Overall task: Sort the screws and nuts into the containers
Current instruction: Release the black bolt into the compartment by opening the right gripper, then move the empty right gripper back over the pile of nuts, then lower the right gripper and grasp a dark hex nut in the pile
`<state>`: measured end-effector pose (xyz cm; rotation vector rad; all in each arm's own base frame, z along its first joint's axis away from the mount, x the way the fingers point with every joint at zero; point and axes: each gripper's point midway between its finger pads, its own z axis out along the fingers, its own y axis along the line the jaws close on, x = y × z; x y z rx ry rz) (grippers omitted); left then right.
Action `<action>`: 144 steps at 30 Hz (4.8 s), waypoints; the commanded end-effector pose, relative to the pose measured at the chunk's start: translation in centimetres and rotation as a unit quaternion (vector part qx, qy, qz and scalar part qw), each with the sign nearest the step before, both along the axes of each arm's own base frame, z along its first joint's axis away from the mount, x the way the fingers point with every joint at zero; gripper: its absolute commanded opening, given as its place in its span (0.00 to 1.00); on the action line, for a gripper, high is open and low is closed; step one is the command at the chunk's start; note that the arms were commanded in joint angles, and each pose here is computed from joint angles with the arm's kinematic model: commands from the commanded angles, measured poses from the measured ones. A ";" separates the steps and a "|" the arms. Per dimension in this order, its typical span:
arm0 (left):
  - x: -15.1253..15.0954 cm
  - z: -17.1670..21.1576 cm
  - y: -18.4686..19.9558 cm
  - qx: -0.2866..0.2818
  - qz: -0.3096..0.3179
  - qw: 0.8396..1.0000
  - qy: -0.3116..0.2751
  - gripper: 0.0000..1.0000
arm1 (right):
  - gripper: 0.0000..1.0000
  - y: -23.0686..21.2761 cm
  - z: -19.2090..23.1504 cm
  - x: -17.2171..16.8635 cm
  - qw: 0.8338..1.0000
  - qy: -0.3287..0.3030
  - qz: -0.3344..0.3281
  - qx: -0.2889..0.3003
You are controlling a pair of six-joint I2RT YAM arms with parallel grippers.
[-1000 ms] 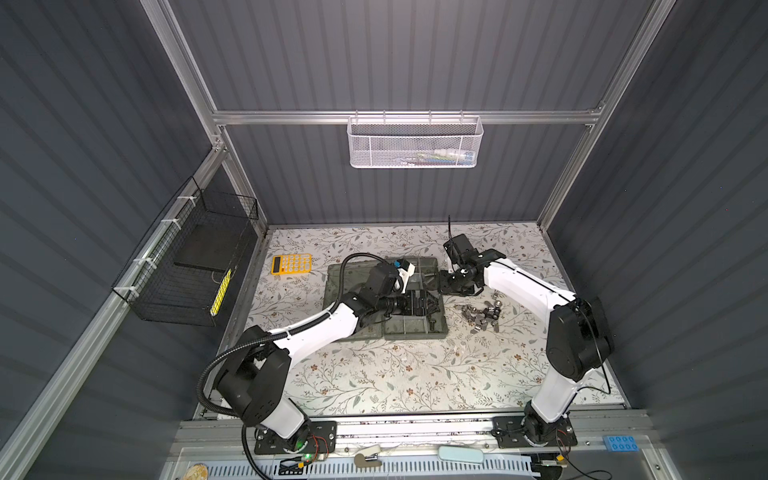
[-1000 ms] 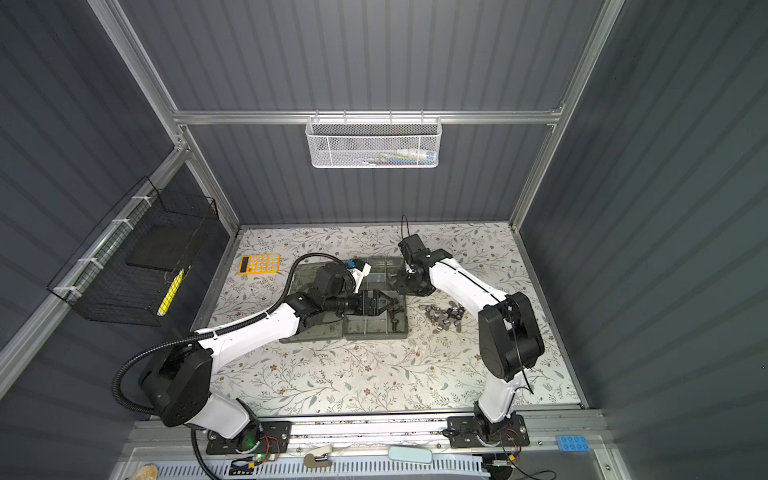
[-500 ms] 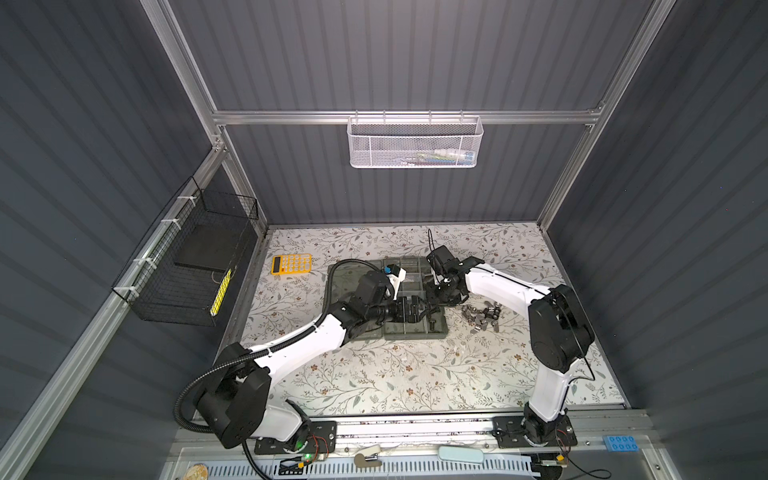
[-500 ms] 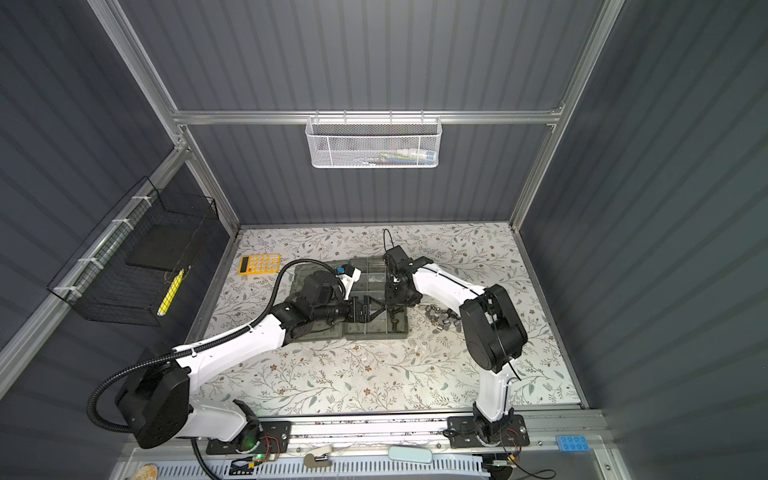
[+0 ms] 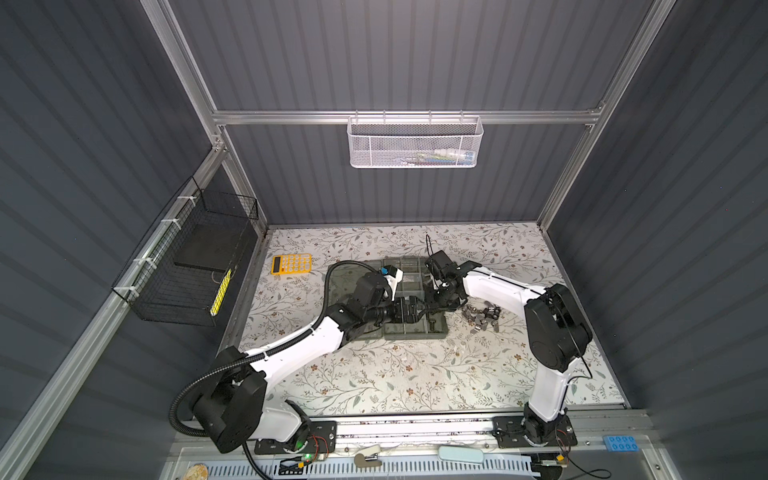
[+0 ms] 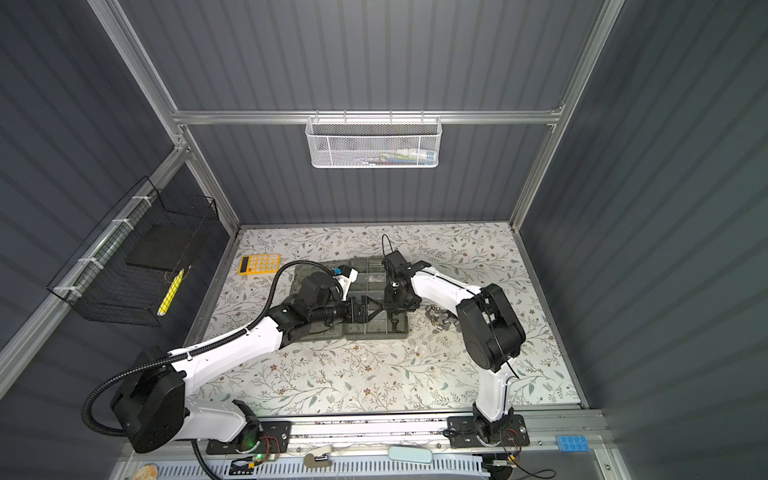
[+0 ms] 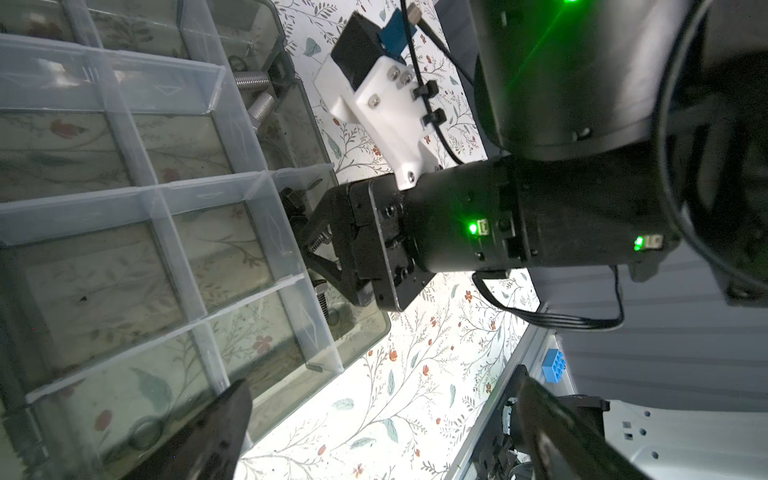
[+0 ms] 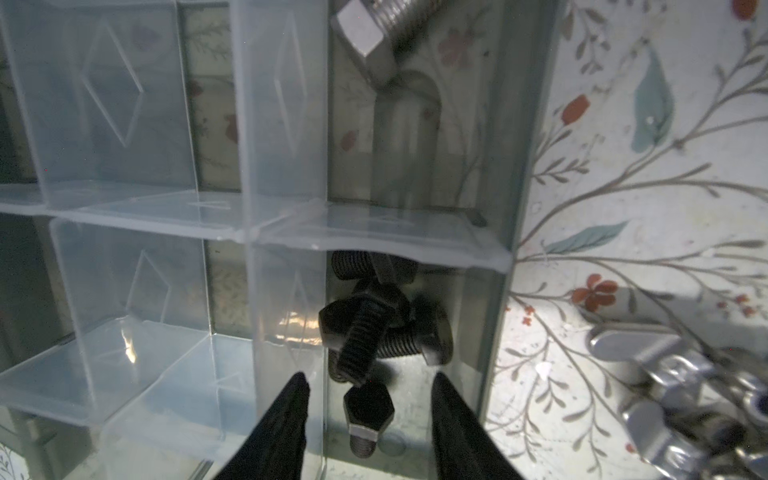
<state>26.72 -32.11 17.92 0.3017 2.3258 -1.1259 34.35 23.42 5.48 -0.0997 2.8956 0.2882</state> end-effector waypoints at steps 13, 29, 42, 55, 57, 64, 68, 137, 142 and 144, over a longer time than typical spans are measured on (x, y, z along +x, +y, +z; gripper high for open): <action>0.1 1.1 0.2 0.000 0.018 1.000 0.022 1.00 | 0.64 -1.7 5.4 -0.3 0.998 -0.062 0.000 -0.004; 0.3 1.7 -3.4 0.034 -0.013 0.999 0.010 1.00 | 0.99 -9.1 9.0 -0.6 0.990 -0.120 -0.077 0.016; 2.9 0.4 -8.8 0.051 -0.072 0.996 -0.010 1.00 | 0.95 -17.7 5.0 -1.4 0.978 -0.084 -0.189 0.012; 4.6 -1.0 -13.9 0.010 -0.125 0.992 0.005 1.00 | 0.66 -20.7 -0.6 -2.6 0.976 -0.007 -0.218 -0.007; 4.6 -1.3 -14.1 0.008 -0.129 0.992 0.007 1.00 | 0.62 -21.0 -1.1 -2.7 0.975 0.001 -0.220 -0.011; 4.4 -1.9 -14.9 -0.005 -0.138 0.990 0.017 1.00 | 0.53 -22.1 -2.2 -2.8 0.973 0.019 -0.227 -0.033; 4.0 -2.3 -15.4 -0.009 -0.146 0.989 0.024 1.00 | 0.50 -22.1 -2.8 -2.5 0.973 0.029 -0.226 -0.032; 6.4 0.4 -2.0 0.006 -0.047 0.999 0.018 1.00 | 0.19 -6.3 7.5 4.2 0.993 -0.034 -0.092 0.065; 6.2 0.3 1.0 -0.011 -0.018 0.999 0.035 1.00 | 0.19 -2.9 7.5 3.5 0.994 -0.030 -0.067 0.084; 6.1 -0.1 2.3 -0.013 -0.004 0.999 0.042 1.00 | 0.19 -1.6 7.4 3.0 0.994 -0.026 -0.058 0.089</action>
